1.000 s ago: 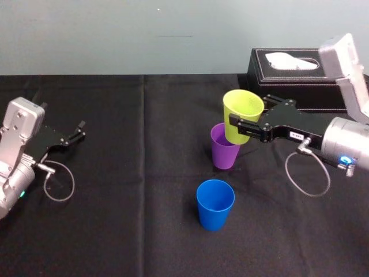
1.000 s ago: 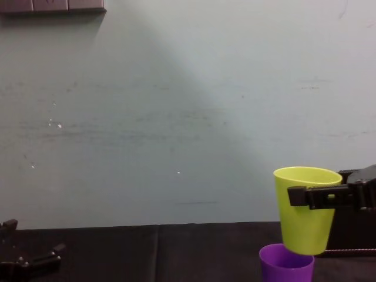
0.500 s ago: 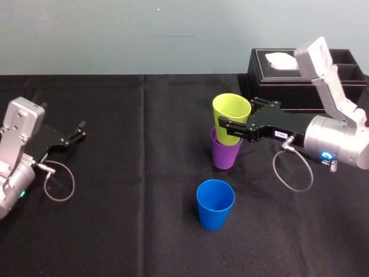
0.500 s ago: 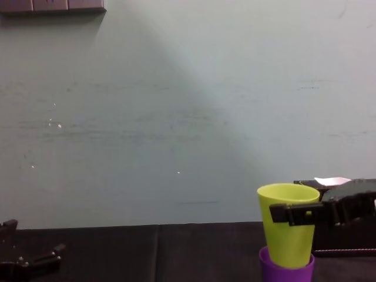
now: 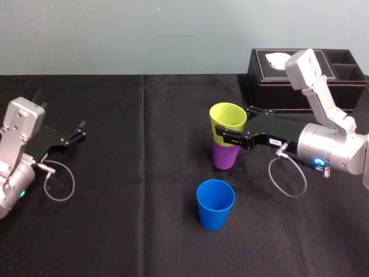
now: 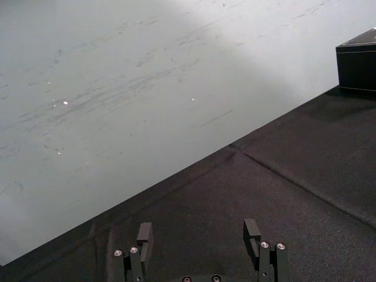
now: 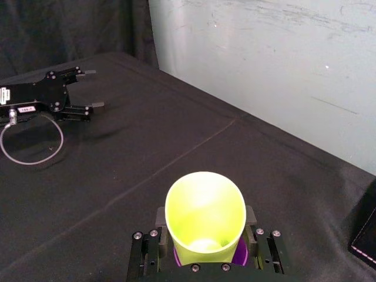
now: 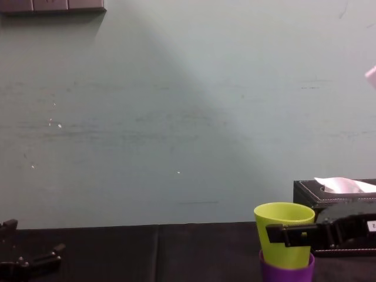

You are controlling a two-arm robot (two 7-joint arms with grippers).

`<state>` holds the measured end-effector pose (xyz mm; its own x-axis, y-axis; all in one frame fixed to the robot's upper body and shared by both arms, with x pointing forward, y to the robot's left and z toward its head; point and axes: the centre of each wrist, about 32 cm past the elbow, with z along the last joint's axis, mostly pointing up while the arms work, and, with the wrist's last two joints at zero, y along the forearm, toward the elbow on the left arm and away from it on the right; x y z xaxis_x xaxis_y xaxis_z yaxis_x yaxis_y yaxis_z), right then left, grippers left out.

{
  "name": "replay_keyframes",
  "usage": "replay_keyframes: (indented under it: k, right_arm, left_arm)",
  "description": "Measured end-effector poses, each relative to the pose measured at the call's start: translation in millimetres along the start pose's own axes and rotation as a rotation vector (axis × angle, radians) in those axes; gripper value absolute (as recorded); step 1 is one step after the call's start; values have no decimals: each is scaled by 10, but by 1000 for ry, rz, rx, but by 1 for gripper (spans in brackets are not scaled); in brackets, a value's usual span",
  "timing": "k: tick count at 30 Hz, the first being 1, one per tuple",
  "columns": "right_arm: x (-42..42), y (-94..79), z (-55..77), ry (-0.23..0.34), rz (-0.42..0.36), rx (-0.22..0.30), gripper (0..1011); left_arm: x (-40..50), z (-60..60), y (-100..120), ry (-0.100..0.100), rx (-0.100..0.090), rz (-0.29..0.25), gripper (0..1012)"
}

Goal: Stack the three plastic cups sequentially using one hand.

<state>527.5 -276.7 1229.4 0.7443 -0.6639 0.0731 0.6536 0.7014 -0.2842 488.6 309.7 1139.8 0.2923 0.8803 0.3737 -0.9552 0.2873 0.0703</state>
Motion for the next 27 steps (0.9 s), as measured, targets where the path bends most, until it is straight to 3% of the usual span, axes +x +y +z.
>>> replay_keyframes:
  k: [14,22,27]
  right_arm:
    - [-1,-3,-13,2,0,1,741]
    - [0,-6,-6,1,0,1,961]
    - [0,-7,-4,0,0,1,1002]
  left_arm:
    - [0,0,0,0,0,0,1011]
    - [0,0,0,0,0,0,1012]
    - [0,0,0,0,0,0,1011]
